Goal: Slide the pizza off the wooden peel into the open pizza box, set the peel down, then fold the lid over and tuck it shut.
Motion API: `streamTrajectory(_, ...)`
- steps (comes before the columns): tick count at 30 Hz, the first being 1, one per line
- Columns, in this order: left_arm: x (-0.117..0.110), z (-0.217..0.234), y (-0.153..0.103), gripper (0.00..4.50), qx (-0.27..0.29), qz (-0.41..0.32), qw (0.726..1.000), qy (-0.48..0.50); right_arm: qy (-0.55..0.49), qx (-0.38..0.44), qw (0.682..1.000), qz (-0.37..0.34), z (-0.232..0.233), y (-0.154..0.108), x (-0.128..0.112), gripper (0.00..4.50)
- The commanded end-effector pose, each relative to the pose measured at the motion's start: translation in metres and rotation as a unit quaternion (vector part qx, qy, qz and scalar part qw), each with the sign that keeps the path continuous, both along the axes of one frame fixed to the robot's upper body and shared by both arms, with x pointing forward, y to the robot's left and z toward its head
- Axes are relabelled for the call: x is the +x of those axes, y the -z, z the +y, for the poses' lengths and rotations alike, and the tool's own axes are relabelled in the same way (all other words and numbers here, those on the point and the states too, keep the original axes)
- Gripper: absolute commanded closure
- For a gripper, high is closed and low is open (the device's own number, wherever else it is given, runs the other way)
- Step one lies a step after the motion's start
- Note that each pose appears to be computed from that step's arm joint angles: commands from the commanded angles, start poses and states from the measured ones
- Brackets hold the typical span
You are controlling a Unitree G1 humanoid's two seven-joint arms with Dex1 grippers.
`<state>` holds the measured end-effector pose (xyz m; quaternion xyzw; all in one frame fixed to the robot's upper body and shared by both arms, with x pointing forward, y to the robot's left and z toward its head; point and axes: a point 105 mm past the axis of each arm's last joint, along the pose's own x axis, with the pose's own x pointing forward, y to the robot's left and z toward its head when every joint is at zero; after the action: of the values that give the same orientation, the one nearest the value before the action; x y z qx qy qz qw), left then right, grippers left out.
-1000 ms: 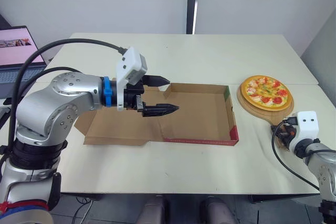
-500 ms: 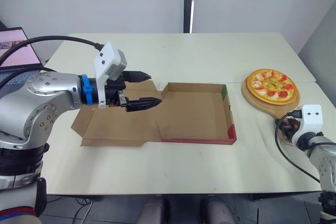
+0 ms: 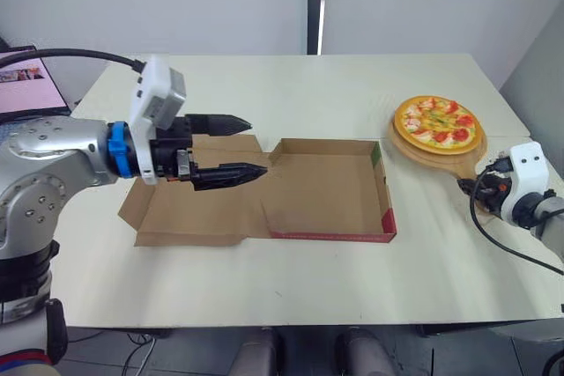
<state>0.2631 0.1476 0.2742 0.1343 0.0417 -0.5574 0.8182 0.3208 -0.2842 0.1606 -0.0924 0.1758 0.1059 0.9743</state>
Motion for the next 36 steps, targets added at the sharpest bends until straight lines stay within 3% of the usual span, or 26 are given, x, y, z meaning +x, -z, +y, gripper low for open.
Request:
streamTrajectory(1,-0.006,0.009,-0.008,0.0,0.009,-0.019,1.0,-0.014,-0.067,-0.009,0.995,-0.067,0.026,-0.049,0.002,2.88)
streamTrajectory(10,-0.02,0.034,0.003,0.0,0.032,0.006,0.998,-0.05,-0.158,0.005,0.985,-0.062,0.067,-0.061,0.014,2.88)
streamTrajectory(22,-0.044,0.054,0.015,0.0,0.037,0.033,0.997,-0.065,-0.274,-0.044,0.958,-0.077,0.107,-0.067,0.026,2.88)
streamTrajectory(36,-0.056,0.044,0.026,0.0,0.026,0.055,0.997,-0.052,-0.311,-0.137,0.934,-0.107,0.104,-0.07,0.037,2.88)
